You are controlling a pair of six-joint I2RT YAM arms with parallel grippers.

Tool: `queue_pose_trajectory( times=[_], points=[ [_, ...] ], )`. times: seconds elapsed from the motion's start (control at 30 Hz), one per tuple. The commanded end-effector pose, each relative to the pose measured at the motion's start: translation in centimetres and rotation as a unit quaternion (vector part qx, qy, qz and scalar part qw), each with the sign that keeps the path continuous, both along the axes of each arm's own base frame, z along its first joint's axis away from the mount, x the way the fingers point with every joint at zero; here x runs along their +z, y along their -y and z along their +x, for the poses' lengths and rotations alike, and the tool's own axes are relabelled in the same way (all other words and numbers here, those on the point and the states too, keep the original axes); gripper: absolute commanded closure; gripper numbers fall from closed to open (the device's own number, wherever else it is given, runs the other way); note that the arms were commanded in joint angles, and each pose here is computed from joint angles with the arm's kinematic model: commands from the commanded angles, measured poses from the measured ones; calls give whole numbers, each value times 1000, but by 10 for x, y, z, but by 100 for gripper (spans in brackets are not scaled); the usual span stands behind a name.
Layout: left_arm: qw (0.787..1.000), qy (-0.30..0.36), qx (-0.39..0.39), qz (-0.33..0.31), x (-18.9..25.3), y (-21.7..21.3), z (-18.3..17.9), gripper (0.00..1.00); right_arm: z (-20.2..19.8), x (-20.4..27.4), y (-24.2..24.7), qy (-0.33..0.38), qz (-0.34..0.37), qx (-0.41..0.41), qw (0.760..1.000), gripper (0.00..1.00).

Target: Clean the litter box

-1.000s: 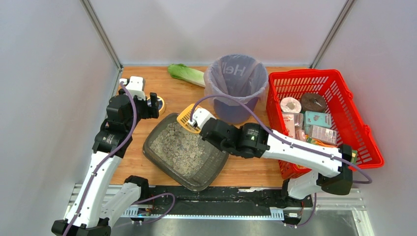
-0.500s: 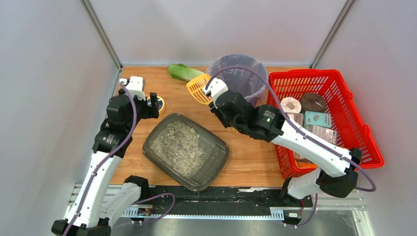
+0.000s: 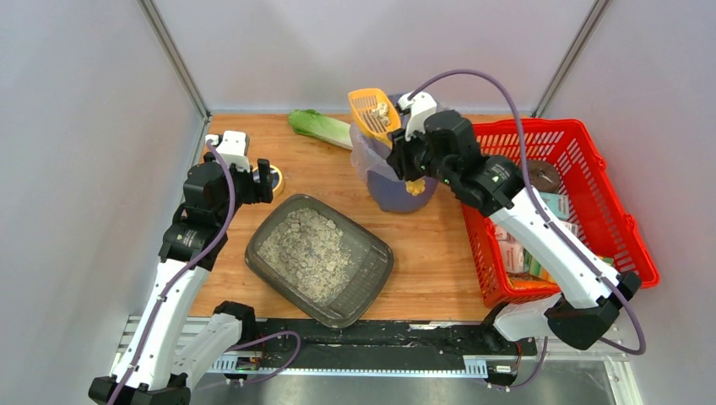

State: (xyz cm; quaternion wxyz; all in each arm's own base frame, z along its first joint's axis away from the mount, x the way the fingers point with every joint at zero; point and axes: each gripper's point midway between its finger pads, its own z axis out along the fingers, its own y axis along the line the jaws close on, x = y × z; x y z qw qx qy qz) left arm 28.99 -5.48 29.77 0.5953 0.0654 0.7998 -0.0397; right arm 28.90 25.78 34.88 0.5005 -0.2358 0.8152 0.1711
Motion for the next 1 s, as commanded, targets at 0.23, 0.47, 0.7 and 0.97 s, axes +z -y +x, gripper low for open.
queue_pose_trajectory(
  times=[0.23,0.47,0.7,0.97],
  points=[
    [1000,12,1,-2,7,0,3,14,10,46,3,-21,212,28,977,100],
    [1000,13,2,-3,7,0,3,14,12,42,7,-61,278,26,958,100],
    [1000,12,0,-4,7,1,3,14,11,42,5,-123,379,24,917,100],
    [1000,16,-1,-4,9,1,1,14,14,34,9,-180,447,-6,876,100]
  ],
)
